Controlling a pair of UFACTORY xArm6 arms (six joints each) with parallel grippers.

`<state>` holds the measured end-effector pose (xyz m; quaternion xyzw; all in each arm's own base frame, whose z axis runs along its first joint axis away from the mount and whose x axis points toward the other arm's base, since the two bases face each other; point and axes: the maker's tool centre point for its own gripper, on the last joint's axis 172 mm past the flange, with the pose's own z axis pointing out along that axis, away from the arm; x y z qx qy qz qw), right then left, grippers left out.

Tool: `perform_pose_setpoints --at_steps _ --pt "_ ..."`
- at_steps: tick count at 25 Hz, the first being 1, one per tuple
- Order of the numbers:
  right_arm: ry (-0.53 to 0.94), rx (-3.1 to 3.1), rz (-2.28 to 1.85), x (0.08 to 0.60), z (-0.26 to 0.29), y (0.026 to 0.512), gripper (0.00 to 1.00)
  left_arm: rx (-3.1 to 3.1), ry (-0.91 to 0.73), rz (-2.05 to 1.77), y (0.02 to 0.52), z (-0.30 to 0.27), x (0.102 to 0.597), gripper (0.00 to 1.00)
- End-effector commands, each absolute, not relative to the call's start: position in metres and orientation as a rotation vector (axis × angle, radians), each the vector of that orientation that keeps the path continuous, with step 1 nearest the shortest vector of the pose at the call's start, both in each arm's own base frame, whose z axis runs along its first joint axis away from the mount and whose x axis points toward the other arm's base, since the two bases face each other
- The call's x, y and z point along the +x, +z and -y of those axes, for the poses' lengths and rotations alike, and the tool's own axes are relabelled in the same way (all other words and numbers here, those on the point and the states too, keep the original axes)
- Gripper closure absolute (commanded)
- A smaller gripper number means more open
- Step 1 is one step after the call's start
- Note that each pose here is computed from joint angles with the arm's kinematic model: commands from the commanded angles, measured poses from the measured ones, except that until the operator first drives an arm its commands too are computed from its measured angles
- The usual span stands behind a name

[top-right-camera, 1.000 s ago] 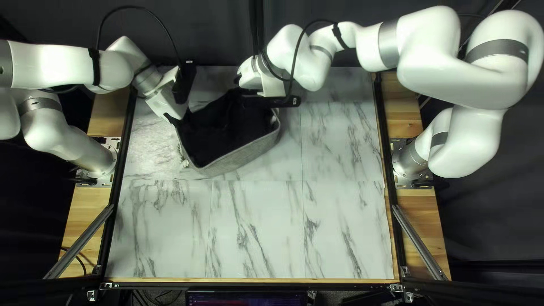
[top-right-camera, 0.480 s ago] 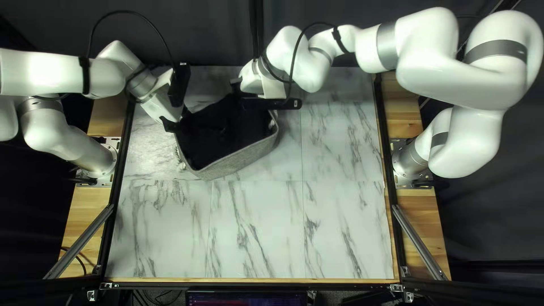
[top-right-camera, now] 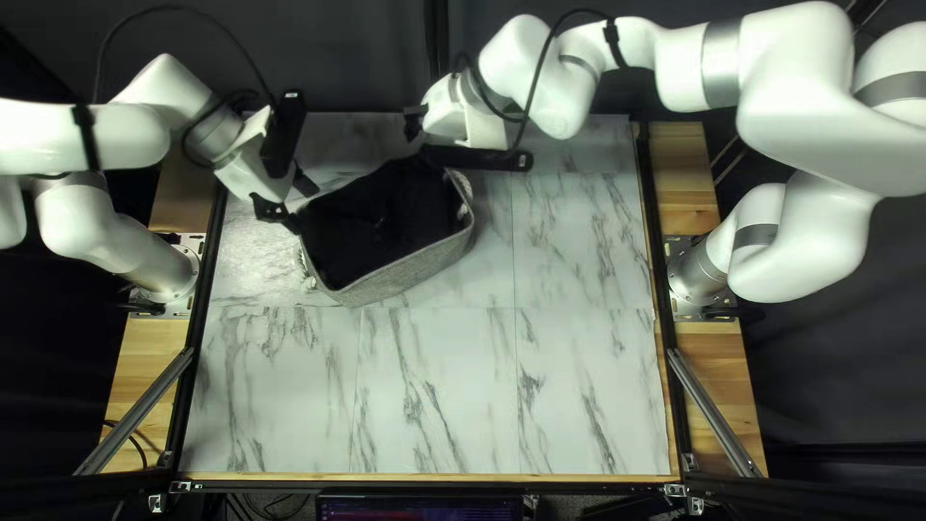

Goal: Pick up a folded sweatshirt and place it into a fabric basket

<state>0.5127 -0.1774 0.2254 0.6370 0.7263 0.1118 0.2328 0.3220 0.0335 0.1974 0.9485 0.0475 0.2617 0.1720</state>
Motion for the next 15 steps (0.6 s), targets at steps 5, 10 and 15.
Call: perform_pose_setpoints --at_steps 5,10,15 --pt "0.433 1.941 -1.809 0.457 0.192 0.240 0.00 2.738 0.652 0.022 0.202 0.019 0.296 0.00" --pt "0.497 2.091 -1.691 0.439 0.194 0.246 0.00 2.769 0.588 0.119 0.204 0.067 0.295 0.00" --pt "0.528 2.220 -1.571 0.426 0.197 0.242 0.00 2.762 0.520 0.271 0.195 0.113 0.292 0.00"
